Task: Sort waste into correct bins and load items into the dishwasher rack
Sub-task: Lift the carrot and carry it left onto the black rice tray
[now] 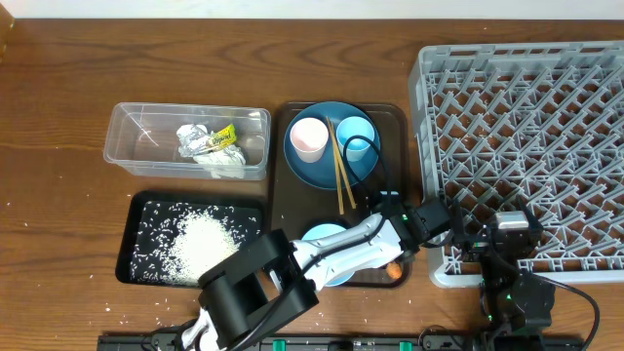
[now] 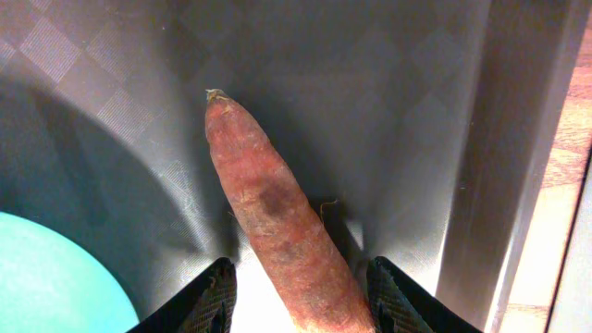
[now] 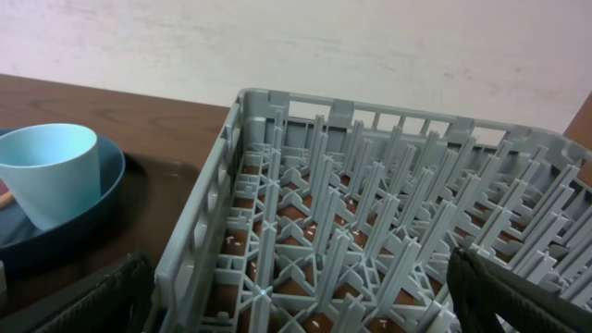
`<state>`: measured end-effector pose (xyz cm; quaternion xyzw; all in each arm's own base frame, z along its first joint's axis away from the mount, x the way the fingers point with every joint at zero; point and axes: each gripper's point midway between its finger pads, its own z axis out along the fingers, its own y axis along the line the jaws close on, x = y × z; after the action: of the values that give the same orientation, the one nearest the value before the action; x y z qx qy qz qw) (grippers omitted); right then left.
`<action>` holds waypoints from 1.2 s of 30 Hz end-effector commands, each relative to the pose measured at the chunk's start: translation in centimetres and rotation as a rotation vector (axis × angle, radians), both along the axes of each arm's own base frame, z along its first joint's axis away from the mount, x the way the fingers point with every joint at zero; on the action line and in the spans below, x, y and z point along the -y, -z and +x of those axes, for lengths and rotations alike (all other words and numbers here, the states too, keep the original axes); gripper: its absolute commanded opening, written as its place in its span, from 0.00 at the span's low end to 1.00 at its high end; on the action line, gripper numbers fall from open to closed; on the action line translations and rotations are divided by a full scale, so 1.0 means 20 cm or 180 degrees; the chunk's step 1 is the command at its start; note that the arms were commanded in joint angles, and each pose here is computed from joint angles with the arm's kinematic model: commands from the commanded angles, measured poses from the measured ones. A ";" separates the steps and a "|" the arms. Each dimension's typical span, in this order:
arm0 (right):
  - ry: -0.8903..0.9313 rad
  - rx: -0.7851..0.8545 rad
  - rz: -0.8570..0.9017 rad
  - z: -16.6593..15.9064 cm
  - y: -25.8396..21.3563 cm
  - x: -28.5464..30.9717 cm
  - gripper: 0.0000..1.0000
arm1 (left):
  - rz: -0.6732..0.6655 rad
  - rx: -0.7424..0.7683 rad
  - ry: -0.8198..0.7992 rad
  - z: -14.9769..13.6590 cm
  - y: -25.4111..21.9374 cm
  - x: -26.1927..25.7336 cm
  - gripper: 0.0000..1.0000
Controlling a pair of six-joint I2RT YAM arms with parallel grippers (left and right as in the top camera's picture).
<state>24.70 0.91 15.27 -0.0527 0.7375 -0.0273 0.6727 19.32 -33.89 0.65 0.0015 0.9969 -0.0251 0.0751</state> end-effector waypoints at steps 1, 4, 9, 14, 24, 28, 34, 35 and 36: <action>0.0015 0.0010 0.0062 0.00 0.00 0.01 0.99 | 0.0183 -0.0028 0.0013 -0.03 0.07 -0.04 0.48; 0.0015 0.0011 0.0063 0.00 0.00 0.01 0.99 | 0.0180 -0.0026 0.0013 -0.03 0.07 -0.04 0.45; 0.0015 0.0012 0.0062 0.00 0.00 0.01 0.99 | 0.0180 -0.0022 0.0014 -0.03 0.07 -0.04 0.37; 0.0015 0.0010 0.0062 0.00 0.00 0.01 0.99 | 0.0180 -0.0022 0.0015 -0.03 0.07 -0.04 0.36; 0.0015 0.0010 0.0062 0.00 0.00 0.01 0.99 | 0.0155 0.0028 0.0378 -0.02 0.03 -0.02 0.31; 0.0015 0.0010 0.0062 0.00 0.00 0.01 0.99 | 0.0047 0.0093 0.0405 -0.01 -0.05 0.00 0.30; 0.0015 0.0010 0.0062 0.00 0.00 0.01 0.99 | -0.0092 0.0173 0.0402 0.00 -0.14 0.02 0.19; 0.0015 0.0010 0.0062 0.00 0.00 0.01 0.99 | -0.0103 0.0179 0.0402 0.00 -0.15 0.02 0.19; 0.0015 0.0010 0.0062 0.00 0.00 0.01 0.99 | -0.0125 0.0192 0.0403 0.00 -0.16 0.02 0.19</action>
<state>24.70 0.97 15.29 -0.0535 0.7371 -0.0255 0.6732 19.14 -34.45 2.41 0.0583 0.9936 -0.0409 0.0874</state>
